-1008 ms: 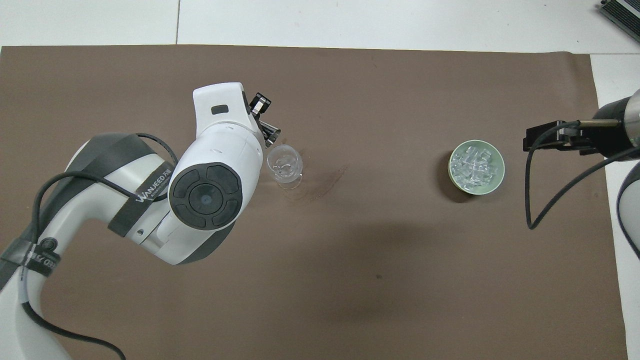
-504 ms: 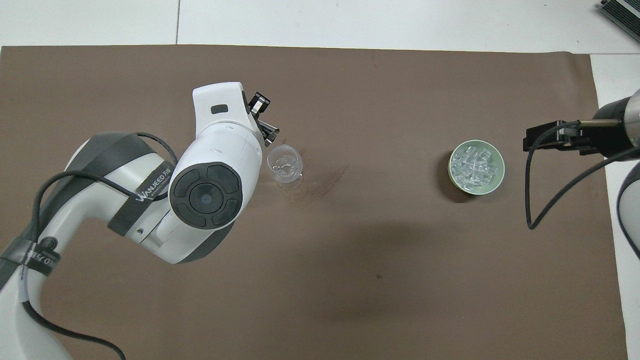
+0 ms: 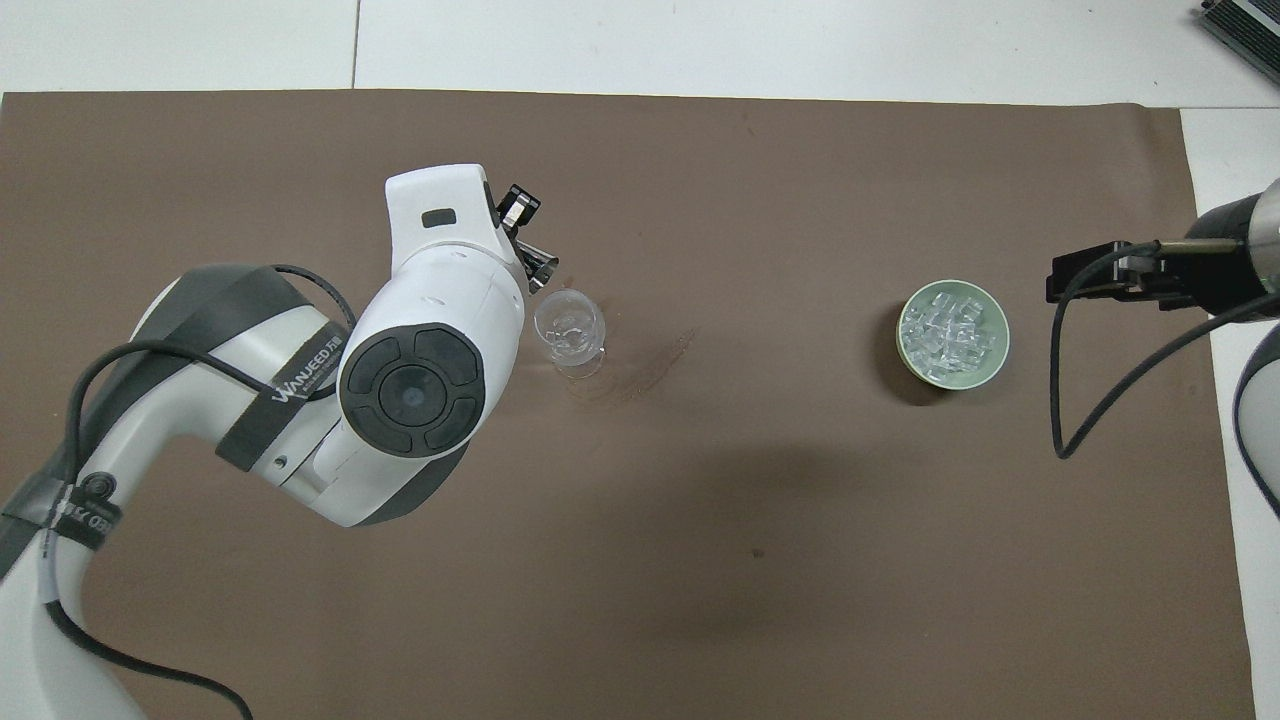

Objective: Pour wine and add ice with both arms
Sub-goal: 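Tilt the bottle with the left gripper to pour into the clear glass, then turn the bottle upright and carry it back with the left gripper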

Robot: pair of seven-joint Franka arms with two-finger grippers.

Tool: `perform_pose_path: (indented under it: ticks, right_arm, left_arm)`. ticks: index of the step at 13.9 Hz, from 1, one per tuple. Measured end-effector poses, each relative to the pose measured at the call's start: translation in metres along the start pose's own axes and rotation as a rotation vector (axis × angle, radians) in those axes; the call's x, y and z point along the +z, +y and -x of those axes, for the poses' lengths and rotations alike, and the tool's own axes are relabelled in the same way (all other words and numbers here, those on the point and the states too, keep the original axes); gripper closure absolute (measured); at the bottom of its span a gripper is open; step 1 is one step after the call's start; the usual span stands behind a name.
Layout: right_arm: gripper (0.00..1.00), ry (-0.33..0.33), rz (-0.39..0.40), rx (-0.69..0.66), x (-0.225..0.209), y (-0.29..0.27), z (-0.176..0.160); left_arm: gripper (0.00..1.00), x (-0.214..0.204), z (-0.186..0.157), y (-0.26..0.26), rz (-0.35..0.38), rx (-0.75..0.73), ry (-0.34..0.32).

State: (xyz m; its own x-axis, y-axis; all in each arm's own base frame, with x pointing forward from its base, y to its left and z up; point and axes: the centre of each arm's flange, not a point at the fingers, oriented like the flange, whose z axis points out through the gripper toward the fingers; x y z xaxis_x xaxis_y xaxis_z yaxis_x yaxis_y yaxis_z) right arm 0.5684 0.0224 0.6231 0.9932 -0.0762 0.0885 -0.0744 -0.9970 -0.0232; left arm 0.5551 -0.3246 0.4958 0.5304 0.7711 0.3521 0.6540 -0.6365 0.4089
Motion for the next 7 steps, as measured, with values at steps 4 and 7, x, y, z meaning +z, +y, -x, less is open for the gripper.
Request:
perform_pose_path:
  ticks: [4,7]
  right_arm:
    - [0.0,0.0,0.0,0.0,0.0,0.0,0.0]
    - [0.0,0.0,0.0,0.0,0.0,0.0,0.0]
  left_arm:
    - [0.77,0.004,-0.001,-0.001,-0.012,-0.038,-0.025]
    - [0.77,0.014,-0.009,-0.006,-0.049,-0.192,-0.139]
